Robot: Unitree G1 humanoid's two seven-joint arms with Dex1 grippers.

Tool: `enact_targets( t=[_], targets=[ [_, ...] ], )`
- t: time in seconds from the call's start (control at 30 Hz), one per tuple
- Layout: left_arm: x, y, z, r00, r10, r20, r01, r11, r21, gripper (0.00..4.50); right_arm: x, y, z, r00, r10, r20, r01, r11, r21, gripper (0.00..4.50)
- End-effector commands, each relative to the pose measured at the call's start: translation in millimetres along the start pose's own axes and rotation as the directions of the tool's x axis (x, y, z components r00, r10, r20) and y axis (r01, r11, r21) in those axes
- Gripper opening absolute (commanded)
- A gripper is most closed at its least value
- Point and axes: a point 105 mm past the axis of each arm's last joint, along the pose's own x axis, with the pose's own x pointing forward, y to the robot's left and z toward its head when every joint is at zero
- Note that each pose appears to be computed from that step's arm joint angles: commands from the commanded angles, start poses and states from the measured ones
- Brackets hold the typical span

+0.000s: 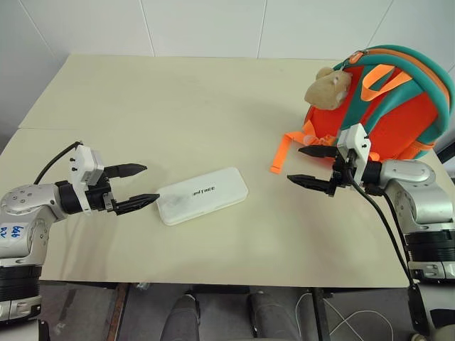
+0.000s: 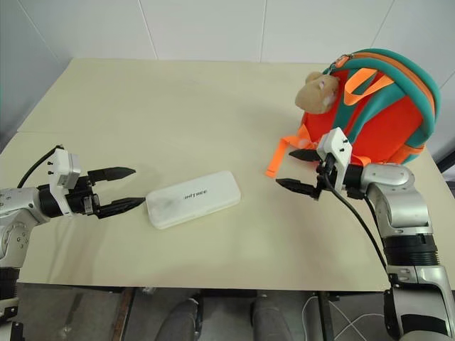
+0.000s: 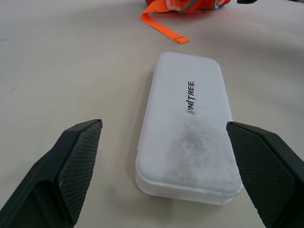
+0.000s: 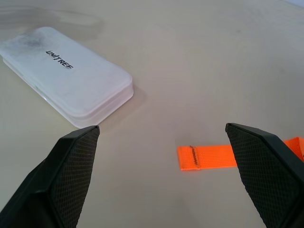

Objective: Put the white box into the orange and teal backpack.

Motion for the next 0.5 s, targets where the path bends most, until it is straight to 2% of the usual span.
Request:
enact_targets(
  t=[0.03, 0.17, 0.27, 0.3, 0.4, 0.5],
  targets=[
    [-5, -5, 17, 0.999, -0.006, 0.043, 0.004, 0.999, 0.047, 4.48, 9, 2, 8, 0.999, 0.036, 0.018, -0.036, 0.999, -0.033, 4.50],
    [-12, -1, 13, 0.995, 0.072, 0.065, -0.075, 0.997, 0.034, 4.48, 18, 4, -3, 0.998, 0.063, -0.008, -0.063, 0.997, -0.036, 4.50],
    [-25, -7, 2, 0.992, 0.121, 0.027, -0.122, 0.992, 0.023, 4.48, 28, 4, -7, 0.995, 0.103, -0.016, -0.103, 0.994, -0.031, 4.50],
    [-31, -9, -3, 0.989, 0.144, 0.008, -0.145, 0.989, 0.027, 4.10, 32, 4, -9, 0.993, 0.116, -0.016, -0.116, 0.993, -0.031, 4.50],
    [-46, -7, -8, 0.976, 0.219, -0.002, -0.219, 0.975, 0.027, 3.33, 46, 6, -14, 0.989, 0.146, -0.017, -0.147, 0.989, -0.030, 3.90],
    [-64, -13, -26, 0.958, 0.280, -0.066, -0.280, 0.960, 0.018, 2.37, 63, 7, -23, 0.985, 0.170, -0.037, -0.171, 0.984, -0.051, 2.88]
  ],
)
